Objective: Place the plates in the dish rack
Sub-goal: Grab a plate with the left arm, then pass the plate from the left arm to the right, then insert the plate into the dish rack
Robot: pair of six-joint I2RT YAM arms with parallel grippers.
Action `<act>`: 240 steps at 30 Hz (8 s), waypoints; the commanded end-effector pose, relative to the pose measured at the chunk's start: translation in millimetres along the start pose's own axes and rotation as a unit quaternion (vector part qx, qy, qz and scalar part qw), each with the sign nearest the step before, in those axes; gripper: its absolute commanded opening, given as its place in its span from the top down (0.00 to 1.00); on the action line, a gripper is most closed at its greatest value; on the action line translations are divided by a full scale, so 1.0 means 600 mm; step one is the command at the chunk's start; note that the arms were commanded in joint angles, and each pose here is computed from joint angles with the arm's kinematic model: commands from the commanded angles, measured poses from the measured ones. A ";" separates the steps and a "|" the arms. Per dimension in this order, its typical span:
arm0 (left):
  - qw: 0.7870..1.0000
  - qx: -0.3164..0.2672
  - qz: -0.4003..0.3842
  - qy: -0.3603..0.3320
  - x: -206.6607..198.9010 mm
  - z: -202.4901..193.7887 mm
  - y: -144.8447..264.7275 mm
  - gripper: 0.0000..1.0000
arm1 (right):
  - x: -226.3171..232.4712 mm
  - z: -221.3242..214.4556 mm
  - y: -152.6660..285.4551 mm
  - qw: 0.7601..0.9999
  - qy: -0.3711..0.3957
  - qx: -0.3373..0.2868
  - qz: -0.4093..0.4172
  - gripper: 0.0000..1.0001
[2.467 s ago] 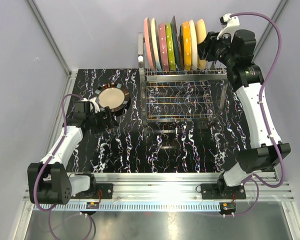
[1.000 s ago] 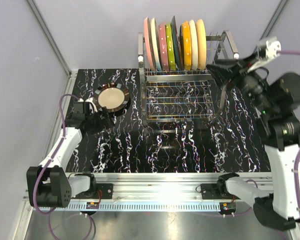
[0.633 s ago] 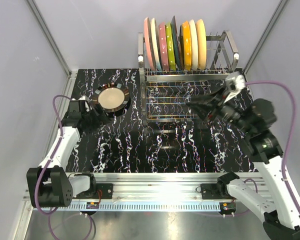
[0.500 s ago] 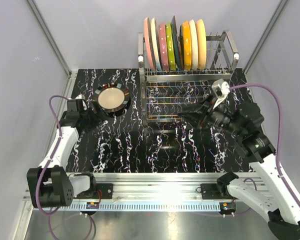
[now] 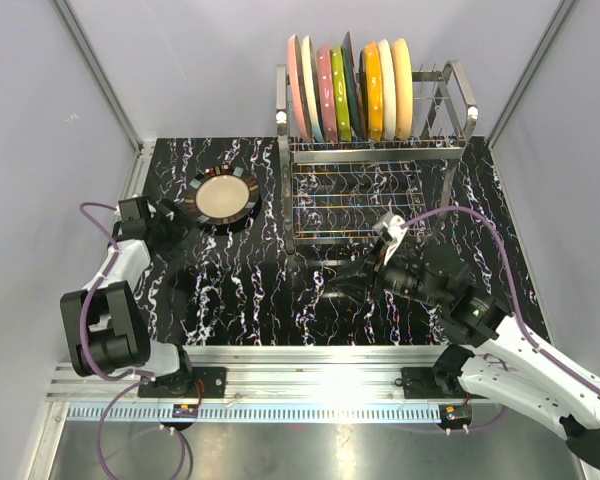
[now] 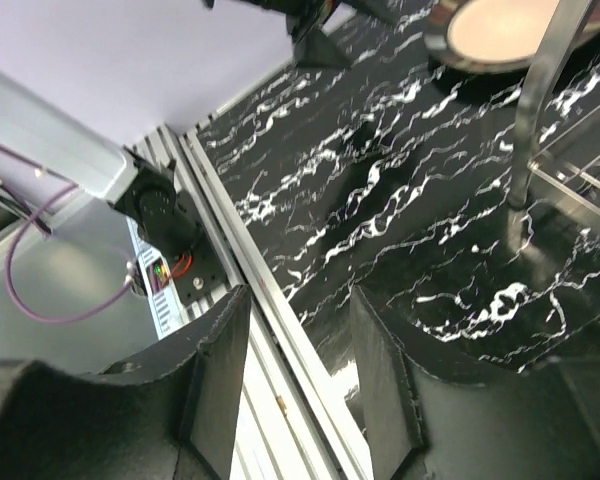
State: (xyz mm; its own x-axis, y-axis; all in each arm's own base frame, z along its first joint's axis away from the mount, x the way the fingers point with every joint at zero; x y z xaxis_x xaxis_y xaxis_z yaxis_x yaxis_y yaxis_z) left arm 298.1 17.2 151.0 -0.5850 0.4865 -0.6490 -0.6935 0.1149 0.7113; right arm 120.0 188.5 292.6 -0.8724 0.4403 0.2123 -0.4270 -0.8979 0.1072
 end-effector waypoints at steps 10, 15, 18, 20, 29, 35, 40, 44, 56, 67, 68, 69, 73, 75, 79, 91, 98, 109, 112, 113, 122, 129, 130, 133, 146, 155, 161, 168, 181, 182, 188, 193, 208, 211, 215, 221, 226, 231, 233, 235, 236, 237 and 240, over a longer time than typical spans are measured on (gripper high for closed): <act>0.998 -0.018 -0.057 0.031 -0.018 0.051 -0.085 0.01 | 0.004 -0.029 -0.001 1.000 -0.008 -0.021 -0.017 0.42; 0.997 -0.011 -0.065 0.047 -0.024 0.061 -0.109 0.01 | 0.001 -0.042 -0.002 1.000 -0.011 -0.019 -0.021 0.41; 0.996 -0.006 -0.062 0.062 -0.020 0.061 -0.125 0.01 | 0.001 -0.039 -0.007 1.000 -0.009 -0.017 -0.020 0.41; 0.996 0.000 -0.050 0.077 -0.013 0.062 -0.145 0.02 | -0.003 -0.039 -0.008 1.000 0.001 -0.011 -0.026 0.39; 0.995 0.005 -0.045 0.087 -0.010 0.050 -0.178 0.05 | -0.009 -0.047 -0.008 0.999 0.009 0.002 -0.037 0.38; 0.995 0.001 -0.043 0.087 -0.015 0.051 -0.191 0.09 | -0.009 -0.032 -0.014 0.999 0.002 -0.003 -0.044 0.40; 0.995 0.003 -0.025 0.092 -0.008 0.051 -0.202 0.14 | -0.008 -0.010 -0.004 0.998 0.019 -0.026 -0.052 0.41; 0.995 0.003 -0.018 0.100 0.000 0.047 -0.208 0.20 | -0.010 -0.003 -0.005 0.998 0.032 -0.016 -0.057 0.42; 0.994 0.007 -0.027 0.108 -0.002 0.036 -0.228 0.42 | -0.007 0.005 -0.003 0.998 0.023 -0.013 -0.057 0.45; 0.994 0.020 -0.032 0.098 -0.003 0.032 -0.224 0.79 | -0.003 0.015 0.021 0.997 0.033 -0.007 -0.067 0.45; 0.994 0.021 -0.035 0.097 -0.005 0.032 -0.221 0.81 | -0.003 0.013 0.022 0.997 0.031 -0.001 -0.068 0.46; 0.994 0.021 -0.033 0.098 -0.004 0.031 -0.220 0.82 | -0.002 0.015 0.023 0.997 0.030 -0.001 -0.067 0.46; 0.995 0.015 -0.032 0.093 -0.011 0.035 -0.204 0.91 | 0.001 0.017 0.025 0.998 0.027 0.005 -0.063 0.46; 0.995 0.015 -0.032 0.094 -0.015 0.034 -0.196 0.95 | 0.004 0.020 0.026 0.998 0.028 0.006 -0.056 0.46; 0.996 0.006 -0.033 0.086 -0.025 0.036 -0.169 1.00 | 0.007 0.021 0.020 0.999 0.030 0.012 -0.040 0.43; 0.997 -0.036 -0.053 0.040 -0.031 0.014 -0.052 1.00 | 0.012 0.007 -0.032 0.998 0.032 0.059 0.009 0.30; 0.995 -0.052 -0.071 0.040 -0.035 -0.003 0.017 1.00 | 0.035 -0.003 -0.072 0.993 0.074 0.090 0.033 0.25; 0.993 -0.046 -0.112 -0.004 -0.038 -0.041 0.115 1.00 | 0.107 -0.022 -0.154 0.978 0.161 0.117 0.055 0.00; 0.992 -0.036 -0.124 -0.003 -0.024 -0.063 0.130 1.00 | 0.115 -0.035 -0.190 0.971 0.193 0.133 0.047 0.00; 0.992 -0.033 -0.125 -0.002 -0.020 -0.068 0.132 1.00 | 0.117 -0.027 -0.200 0.969 0.209 0.128 0.034 0.00; 0.990 -0.040 -0.133 -0.023 0.012 -0.106 0.176 1.00 | 0.094 -0.074 -0.311 0.949 0.282 0.121 -0.069 0.00; 0.990 -0.039 -0.130 -0.037 0.018 -0.115 0.191 1.00 | 0.100 -0.127 -0.401 0.936 0.309 0.151 -0.073 0.00; 0.990 -0.037 -0.132 -0.039 0.019 -0.117 0.191 1.00 | 0.097 -0.141 -0.411 0.933 0.315 0.160 -0.075 0.00; 0.990 -0.029 -0.133 -0.039 0.020 -0.121 0.189 1.00 | 0.099 -0.143 -0.427 0.931 0.325 0.153 -0.066 0.00; 0.988 -0.021 -0.146 -0.039 0.012 -0.124 0.192 1.00 | 0.079 -0.198 -0.500 0.907 0.367 0.174 -0.112 0.00; 0.987 -0.018 -0.155 -0.049 0.004 -0.121 0.196 1.00 | 0.074 -0.212 -0.506 0.900 0.380 0.179 -0.115 0.07; 0.986 -0.016 -0.161 -0.047 -0.001 -0.120 0.197 1.00 | 0.073 -0.219 -0.504 0.903 0.374 0.180 -0.116 0.24; 0.987 -0.008 -0.157 -0.046 0.000 -0.121 0.191 1.00 | 0.070 -0.214 -0.478 0.916 0.347 0.152 -0.130 0.18; 0.986 0.024 -0.166 -0.014 -0.013 -0.125 0.195 1.00 | 0.065 -0.213 -0.474 0.915 0.357 0.129 -0.138 0.30; 0.985 0.023 -0.168 -0.013 -0.015 -0.124 0.197 1.00 | 0.063 -0.211 -0.473 0.912 0.362 0.128 -0.143 0.32; 0.986 0.025 -0.167 -0.008 -0.033 -0.113 0.202 1.00 | 0.059 -0.204 -0.461 0.908 0.372 0.120 -0.151 0.58; 0.984 0.021 -0.178 -0.006 -0.047 -0.105 0.205 0.78 | 0.073 -0.203 -0.442 0.914 0.364 0.111 -0.141 0.77; 0.973 0.037 -0.227 -0.025 -0.101 -0.080 0.222 0.29 | 0.155 -0.125 -0.401 0.943 0.315 0.073 -0.080 1.00; 0.970 0.034 -0.234 -0.051 -0.127 -0.063 0.233 0.25 | 0.160 -0.102 -0.381 0.953 0.284 0.073 -0.078 1.00; 0.969 0.013 -0.231 -0.082 -0.156 -0.039 0.251 0.22 | 0.169 -0.068 -0.341 0.966 0.243 0.061 -0.061 1.00; 0.973 -0.003 -0.215 -0.089 -0.148 -0.034 0.243 0.19 | 0.173 -0.013 -0.283 0.975 0.213 0.033 -0.048 1.00; 0.973 -0.018 -0.208 -0.094 -0.141 -0.029 0.242 0.17 | 0.173 0.052 -0.240 0.974 0.222 0.010 -0.048 1.00; 0.975 -0.020 -0.200 -0.095 -0.132 -0.031 0.236 0.16 | 0.191 0.178 -0.196 0.964 0.259 -0.046 -0.030 1.00; 0.976 -0.020 -0.195 -0.098 -0.123 -0.035 0.228 0.15 | 0.197 0.232 -0.173 0.961 0.265 -0.076 -0.027 1.00; 0.977 -0.019 -0.190 -0.099 -0.114 -0.037 0.223 0.14 | 0.197 0.269 -0.153 0.959 0.263 -0.104 -0.038 1.00; 0.977 -0.015 -0.188 -0.099 -0.108 -0.041 0.218 0.14 | 0.198 0.296 -0.139 0.955 0.265 -0.124 -0.042 1.00; 0.977 -0.015 -0.189 -0.101 -0.106 -0.042 0.215 0.14 | 0.197 0.309 -0.131 0.953 0.268 -0.134 -0.046 1.00; 0.978 -0.009 -0.181 -0.102 -0.096 -0.046 0.205 0.13 | 0.189 0.353 -0.099 0.944 0.275 -0.165 -0.072 1.00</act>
State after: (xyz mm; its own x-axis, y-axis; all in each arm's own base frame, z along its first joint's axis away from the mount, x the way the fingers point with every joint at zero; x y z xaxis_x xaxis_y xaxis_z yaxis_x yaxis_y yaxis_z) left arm 233.9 -23.2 267.8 -0.2428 0.5501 -0.7990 -0.8281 0.3114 0.4660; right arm 95.5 339.7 414.9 -0.8390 0.4096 -0.3582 -0.4736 -0.8738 0.1102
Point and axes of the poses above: each gripper's point midway between its finger pads, its own y axis back along the fingers, its own x axis along the line the jaws close on, z = x × y, the point moved 8 cm from there along y, back along the fingers, and after that the axes turned 10 degrees about y, right-handed, at the moved point
